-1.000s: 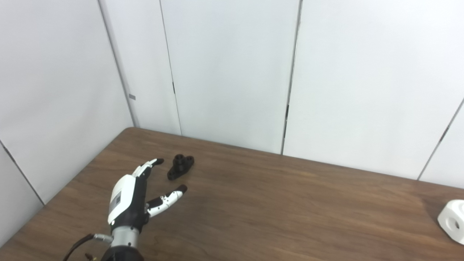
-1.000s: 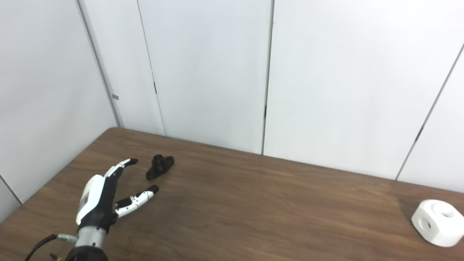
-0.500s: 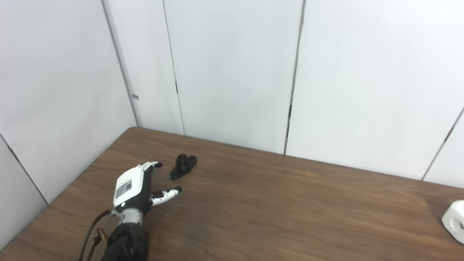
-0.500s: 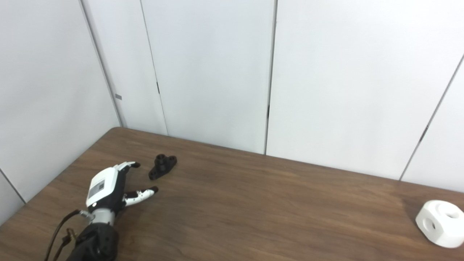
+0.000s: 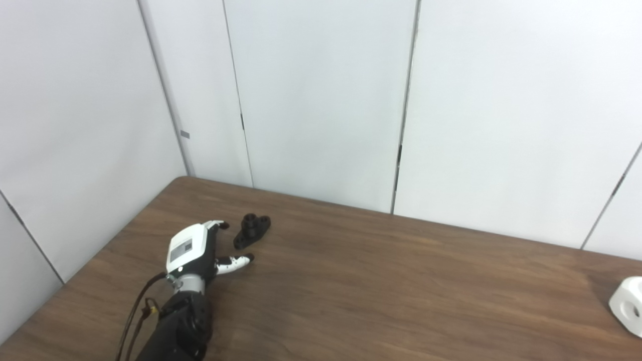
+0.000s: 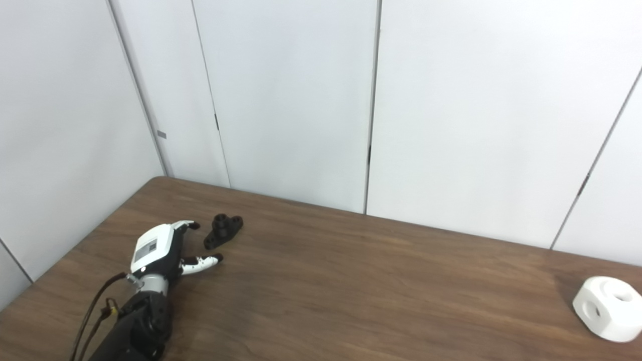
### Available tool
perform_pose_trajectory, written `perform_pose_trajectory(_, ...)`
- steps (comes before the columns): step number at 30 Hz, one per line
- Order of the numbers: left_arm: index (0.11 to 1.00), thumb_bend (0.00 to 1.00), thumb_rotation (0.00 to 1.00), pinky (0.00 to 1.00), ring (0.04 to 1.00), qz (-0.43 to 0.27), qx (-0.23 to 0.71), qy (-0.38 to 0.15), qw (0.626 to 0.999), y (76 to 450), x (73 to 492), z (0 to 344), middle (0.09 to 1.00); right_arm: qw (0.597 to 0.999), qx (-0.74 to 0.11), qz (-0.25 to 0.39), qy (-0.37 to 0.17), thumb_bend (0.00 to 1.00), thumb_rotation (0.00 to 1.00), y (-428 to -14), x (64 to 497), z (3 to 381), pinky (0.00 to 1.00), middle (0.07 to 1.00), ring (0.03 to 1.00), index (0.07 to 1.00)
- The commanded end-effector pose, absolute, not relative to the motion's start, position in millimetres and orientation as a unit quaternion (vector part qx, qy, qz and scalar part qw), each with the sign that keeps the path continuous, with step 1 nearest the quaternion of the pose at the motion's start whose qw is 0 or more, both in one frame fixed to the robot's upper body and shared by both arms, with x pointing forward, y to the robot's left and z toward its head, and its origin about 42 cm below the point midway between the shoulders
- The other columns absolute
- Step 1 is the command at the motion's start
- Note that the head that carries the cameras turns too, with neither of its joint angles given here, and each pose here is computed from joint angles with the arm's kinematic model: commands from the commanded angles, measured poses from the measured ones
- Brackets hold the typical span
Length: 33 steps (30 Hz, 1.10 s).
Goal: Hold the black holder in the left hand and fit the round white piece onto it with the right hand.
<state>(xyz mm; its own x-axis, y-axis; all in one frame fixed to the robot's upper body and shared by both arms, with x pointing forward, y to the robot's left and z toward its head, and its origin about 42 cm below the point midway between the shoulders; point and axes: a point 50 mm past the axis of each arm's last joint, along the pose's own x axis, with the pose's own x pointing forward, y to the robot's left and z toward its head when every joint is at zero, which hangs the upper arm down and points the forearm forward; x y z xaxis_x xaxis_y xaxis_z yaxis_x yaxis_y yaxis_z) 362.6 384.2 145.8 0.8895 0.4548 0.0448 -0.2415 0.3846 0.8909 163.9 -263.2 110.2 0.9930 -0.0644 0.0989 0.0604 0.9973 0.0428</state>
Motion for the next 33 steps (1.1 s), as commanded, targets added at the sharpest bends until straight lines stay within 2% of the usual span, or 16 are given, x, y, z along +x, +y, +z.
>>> perform_pose_trajectory(1, 0.791, 0.84, 0.36, 0.93, 0.920, 0.225, 0.527, 0.062, 0.817, 391, 382, 176, 0.878, 0.998, 0.040, -0.044, -0.029, 0.68, 1.00, -254, 156, 101, 1.00, 1.000, 1.000, 0.966)
perform_pose_trajectory(17, 0.758, 0.80, 0.37, 0.91, 0.920, 0.205, 0.515, 0.079, 0.829, 387, 409, 175, 0.874, 0.998, 0.037, -0.043, -0.025, 0.69, 1.00, -253, 155, 102, 1.00, 1.000, 1.000, 0.976)
perform_pose_trajectory(23, 0.738, 0.80, 0.37, 0.91, 0.907, 0.209, 0.523, 0.079, 0.823, 386, 411, 170, 0.860, 0.998, 0.048, -0.039, -0.029, 0.66, 1.00, -256, 156, 102, 1.00, 1.000, 1.000, 0.979)
perform_pose_trajectory(31, 0.708, 0.78, 0.35, 0.91, 0.904, 0.215, 0.536, 0.088, 0.812, 388, 410, 168, 0.853, 0.998, 0.048, -0.042, -0.027, 0.69, 1.00, -256, 158, 103, 1.00, 1.000, 1.000, 0.976)
perform_pose_trajectory(33, 0.675, 0.78, 0.33, 0.91, 0.905, 0.216, 0.535, 0.088, 0.812, 387, 409, 168, 0.848, 0.998, 0.049, -0.042, -0.028, 0.68, 1.00, -256, 158, 104, 1.00, 1.000, 1.000, 0.978)
